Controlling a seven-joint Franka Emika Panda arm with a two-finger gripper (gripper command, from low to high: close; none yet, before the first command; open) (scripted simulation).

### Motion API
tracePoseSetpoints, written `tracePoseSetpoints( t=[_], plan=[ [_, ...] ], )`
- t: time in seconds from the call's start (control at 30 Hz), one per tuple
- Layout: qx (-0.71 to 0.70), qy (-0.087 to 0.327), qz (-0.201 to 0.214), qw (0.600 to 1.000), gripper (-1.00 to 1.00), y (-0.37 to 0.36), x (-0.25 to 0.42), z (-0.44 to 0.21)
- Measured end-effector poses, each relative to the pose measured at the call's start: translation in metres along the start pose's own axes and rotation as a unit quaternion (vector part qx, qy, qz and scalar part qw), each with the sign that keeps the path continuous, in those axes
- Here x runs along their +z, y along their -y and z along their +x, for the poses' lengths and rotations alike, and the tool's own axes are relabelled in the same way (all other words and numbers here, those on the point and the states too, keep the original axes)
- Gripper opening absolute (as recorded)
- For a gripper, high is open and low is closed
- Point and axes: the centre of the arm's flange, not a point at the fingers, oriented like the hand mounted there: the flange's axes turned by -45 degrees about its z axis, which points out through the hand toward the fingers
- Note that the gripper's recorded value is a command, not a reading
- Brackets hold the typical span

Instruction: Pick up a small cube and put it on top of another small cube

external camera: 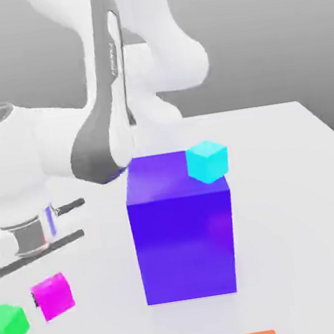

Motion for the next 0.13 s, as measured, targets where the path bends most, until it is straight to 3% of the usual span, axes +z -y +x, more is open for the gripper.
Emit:
tracePoseSetpoints(
  t=[0.03,0.13],
  plan=[
    [0.013,-0.001,0.0,1.0,1.0,-0.0142,0.012,-0.0163],
    [0.013,-0.001,0.0,1.0,1.0,-0.0142,0.012,-0.0163]
  ],
)
